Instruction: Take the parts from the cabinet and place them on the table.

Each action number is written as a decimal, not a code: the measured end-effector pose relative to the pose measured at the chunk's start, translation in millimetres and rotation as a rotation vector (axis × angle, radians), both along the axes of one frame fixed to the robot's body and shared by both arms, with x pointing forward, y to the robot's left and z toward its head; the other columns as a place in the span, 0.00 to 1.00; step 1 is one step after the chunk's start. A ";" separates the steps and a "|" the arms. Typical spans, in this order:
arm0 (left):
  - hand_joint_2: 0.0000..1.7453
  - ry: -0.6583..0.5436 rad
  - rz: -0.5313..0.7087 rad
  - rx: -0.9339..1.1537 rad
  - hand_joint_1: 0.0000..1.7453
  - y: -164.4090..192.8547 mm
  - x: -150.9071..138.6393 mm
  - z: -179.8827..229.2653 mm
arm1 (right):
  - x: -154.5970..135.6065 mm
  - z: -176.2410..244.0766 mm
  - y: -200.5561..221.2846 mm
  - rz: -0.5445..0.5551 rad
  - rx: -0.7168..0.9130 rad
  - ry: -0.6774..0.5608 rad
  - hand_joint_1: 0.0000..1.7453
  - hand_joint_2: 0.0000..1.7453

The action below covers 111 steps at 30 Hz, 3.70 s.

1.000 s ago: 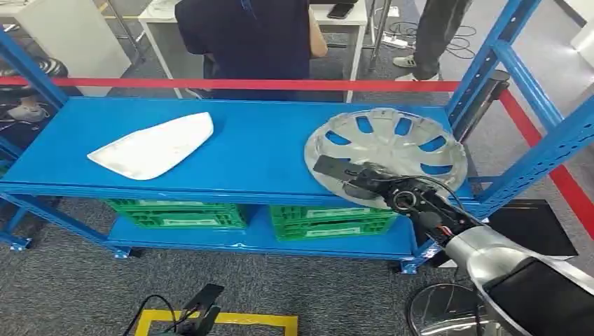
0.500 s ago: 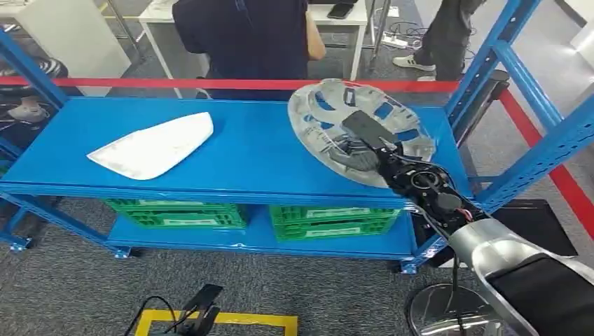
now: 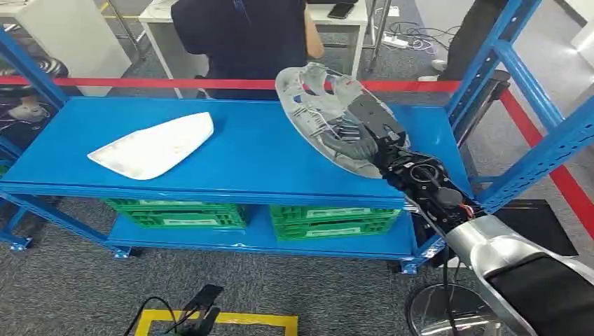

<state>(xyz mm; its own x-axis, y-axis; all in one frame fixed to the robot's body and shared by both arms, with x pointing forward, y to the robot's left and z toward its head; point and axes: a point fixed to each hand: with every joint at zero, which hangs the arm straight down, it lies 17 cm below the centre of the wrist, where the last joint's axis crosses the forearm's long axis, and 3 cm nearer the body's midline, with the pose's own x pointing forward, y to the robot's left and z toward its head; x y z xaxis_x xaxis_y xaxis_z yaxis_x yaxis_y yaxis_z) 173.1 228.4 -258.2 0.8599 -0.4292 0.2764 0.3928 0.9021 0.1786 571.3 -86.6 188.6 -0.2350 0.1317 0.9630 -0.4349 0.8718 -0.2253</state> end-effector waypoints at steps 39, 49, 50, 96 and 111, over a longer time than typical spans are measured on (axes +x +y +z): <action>0.00 -0.008 0.035 0.004 0.00 6.3 -1.3 -0.9 | -66.4 161.9 51.3 0.182 0.429 -0.299 1.00 1.00; 0.00 -0.008 0.031 0.006 0.00 6.9 -1.3 -1.0 | -77.8 182.6 47.8 0.194 0.480 -0.342 1.00 1.00; 0.00 -0.008 0.028 0.007 0.00 7.0 -1.5 -1.0 | -79.3 183.5 47.7 0.196 0.484 -0.346 1.00 1.00; 0.00 -0.317 0.152 -0.077 0.00 2.2 59.8 26.1 | -123.9 182.8 61.9 0.235 0.433 -0.462 1.00 1.00; 0.00 -0.306 0.151 -0.086 0.00 -1.6 59.5 25.8 | -136.4 179.3 66.8 0.339 0.529 -0.395 1.00 1.00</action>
